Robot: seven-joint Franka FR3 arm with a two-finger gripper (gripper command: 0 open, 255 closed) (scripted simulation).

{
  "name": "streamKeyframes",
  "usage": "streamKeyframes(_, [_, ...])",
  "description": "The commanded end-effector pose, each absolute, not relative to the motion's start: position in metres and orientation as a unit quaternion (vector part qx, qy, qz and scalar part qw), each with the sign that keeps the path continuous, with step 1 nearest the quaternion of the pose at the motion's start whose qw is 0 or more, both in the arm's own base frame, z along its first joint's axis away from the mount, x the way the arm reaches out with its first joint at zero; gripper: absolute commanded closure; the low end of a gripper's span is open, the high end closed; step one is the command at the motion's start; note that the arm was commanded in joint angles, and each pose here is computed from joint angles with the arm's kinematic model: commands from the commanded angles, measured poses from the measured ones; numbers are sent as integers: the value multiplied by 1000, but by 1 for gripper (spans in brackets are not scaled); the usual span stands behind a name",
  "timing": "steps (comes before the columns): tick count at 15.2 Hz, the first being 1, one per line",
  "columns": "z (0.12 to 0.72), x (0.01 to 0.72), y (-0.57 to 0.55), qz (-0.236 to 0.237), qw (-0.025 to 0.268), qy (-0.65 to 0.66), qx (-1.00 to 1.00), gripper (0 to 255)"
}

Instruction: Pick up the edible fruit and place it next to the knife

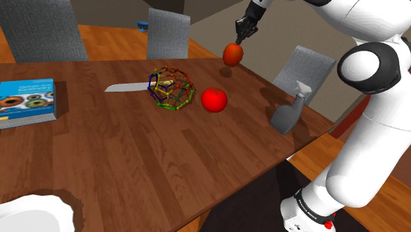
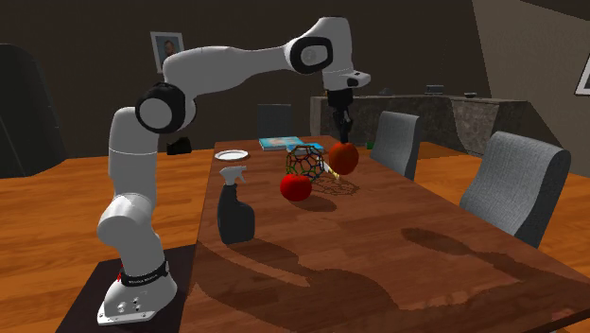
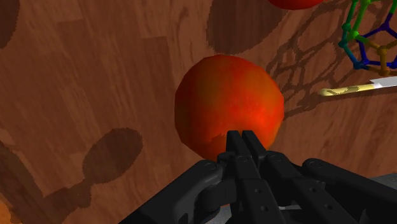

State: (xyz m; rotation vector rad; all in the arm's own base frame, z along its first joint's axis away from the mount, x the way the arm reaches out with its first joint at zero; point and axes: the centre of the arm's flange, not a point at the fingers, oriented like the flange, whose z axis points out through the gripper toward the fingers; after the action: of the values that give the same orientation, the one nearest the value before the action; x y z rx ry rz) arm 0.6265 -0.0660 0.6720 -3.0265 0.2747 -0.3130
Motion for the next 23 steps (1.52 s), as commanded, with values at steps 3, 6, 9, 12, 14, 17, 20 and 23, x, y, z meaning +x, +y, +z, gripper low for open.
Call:
streamKeyframes(3, [659, 639, -16, -103, 43, 90, -990, 255])
streamKeyframes(6, [649, 649, 22, -103, 43, 90, -990, 255])
streamKeyframes(9, [640, 659, 59, -103, 43, 90, -990, 255])
streamKeyframes(12, [630, 668, 96, -103, 43, 90, -990, 255])
streamKeyframes(14, [624, 675, 121, -103, 43, 90, -990, 255])
streamKeyframes(17, [615, 679, 136, -103, 43, 90, -990, 255])
streamKeyframes(20, [599, 679, 136, -103, 43, 90, -990, 255])
streamKeyframes(23, [583, 679, 136, -103, 43, 90, -990, 255])
